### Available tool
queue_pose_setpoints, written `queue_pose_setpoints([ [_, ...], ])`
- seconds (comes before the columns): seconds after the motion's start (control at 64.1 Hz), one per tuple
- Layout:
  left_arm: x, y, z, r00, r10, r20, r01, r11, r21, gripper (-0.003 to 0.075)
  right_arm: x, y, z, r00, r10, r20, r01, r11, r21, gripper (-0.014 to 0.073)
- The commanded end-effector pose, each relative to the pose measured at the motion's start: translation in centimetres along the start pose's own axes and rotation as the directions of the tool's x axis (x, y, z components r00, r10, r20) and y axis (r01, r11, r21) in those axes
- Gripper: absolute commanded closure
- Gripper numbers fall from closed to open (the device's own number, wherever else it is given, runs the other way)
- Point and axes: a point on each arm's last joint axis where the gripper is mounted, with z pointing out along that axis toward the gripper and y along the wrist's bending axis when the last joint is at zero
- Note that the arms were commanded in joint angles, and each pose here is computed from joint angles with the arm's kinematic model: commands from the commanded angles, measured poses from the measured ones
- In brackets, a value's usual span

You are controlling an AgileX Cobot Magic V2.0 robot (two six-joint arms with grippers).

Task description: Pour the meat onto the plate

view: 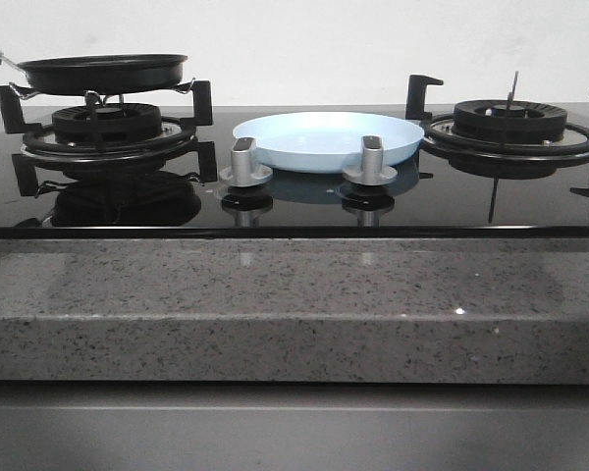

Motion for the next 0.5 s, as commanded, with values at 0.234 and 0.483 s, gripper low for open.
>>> queue_pose_setpoints([
  [0.234,-1.83,-0.07,-0.28,0.994,-0.005,0.107,0.005,1.0,0.008,0.0122,-1.7,-0.03,-0.15,0.996,-0.016,0.091,0.015,1.0,0.008,0.0038],
  [0.483,-1.83,-0.07,-0.28,0.994,-0.007,0.107,0.006,1.0,0.009,0.0104,-1.74,-0.03,-0.15,0.995,-0.016,0.095,0.015,1.0,0.008,-0.0016],
])
